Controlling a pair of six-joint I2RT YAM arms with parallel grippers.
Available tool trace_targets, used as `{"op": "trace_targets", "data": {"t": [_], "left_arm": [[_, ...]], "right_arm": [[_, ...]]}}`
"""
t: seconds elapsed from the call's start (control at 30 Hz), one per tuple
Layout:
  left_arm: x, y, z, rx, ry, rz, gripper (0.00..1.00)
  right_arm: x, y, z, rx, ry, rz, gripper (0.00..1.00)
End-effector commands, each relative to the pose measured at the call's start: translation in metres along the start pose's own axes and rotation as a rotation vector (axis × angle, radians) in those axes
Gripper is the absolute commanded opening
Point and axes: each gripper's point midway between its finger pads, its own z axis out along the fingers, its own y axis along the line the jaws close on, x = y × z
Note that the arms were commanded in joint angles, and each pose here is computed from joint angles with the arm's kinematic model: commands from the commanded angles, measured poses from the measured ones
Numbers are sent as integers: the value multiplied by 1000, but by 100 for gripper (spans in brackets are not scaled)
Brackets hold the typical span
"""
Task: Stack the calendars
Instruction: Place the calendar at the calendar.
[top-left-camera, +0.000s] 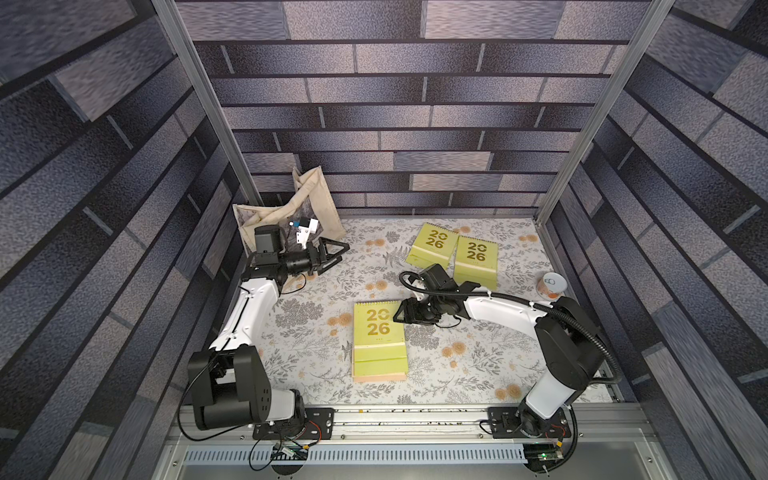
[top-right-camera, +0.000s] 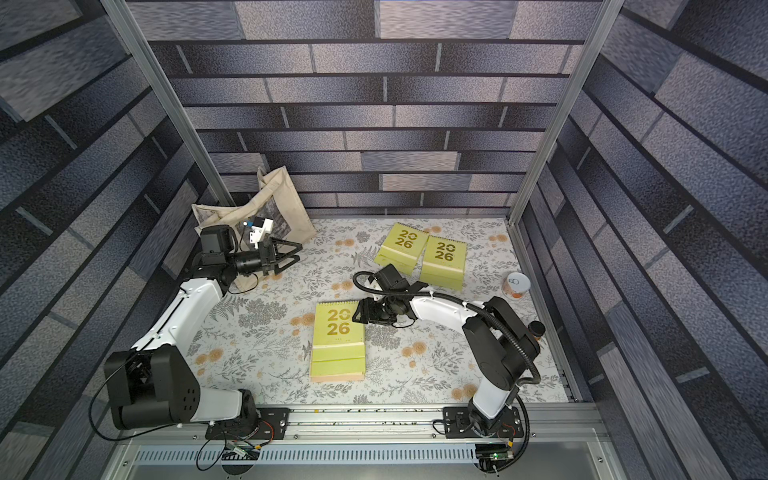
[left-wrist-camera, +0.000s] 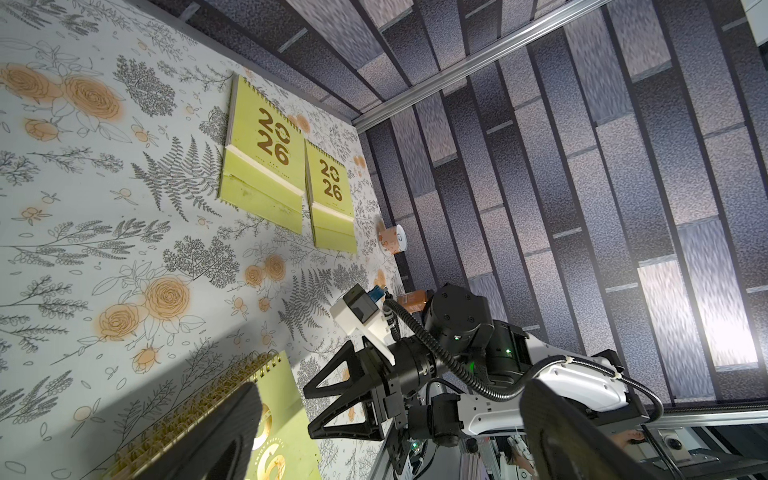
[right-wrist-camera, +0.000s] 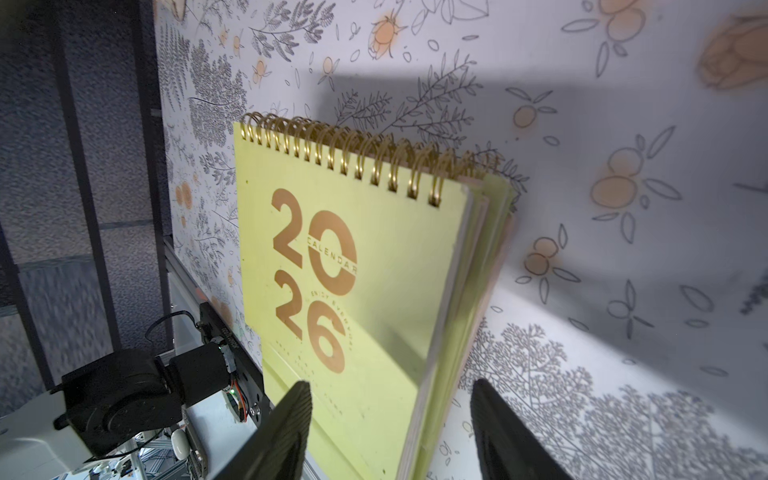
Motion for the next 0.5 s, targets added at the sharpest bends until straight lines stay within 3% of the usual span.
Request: {"op": "trace_targets", "data": {"t": [0.0, 0.47], "left_arm": [[-5, -3, 16, -46, 23, 40, 100], [-58, 21, 149, -200, 98, 92, 100]], "right_arm": [[-15, 6, -27, 55, -57, -77, 64], [-104, -70, -159, 151, -358, 20, 72]]}}
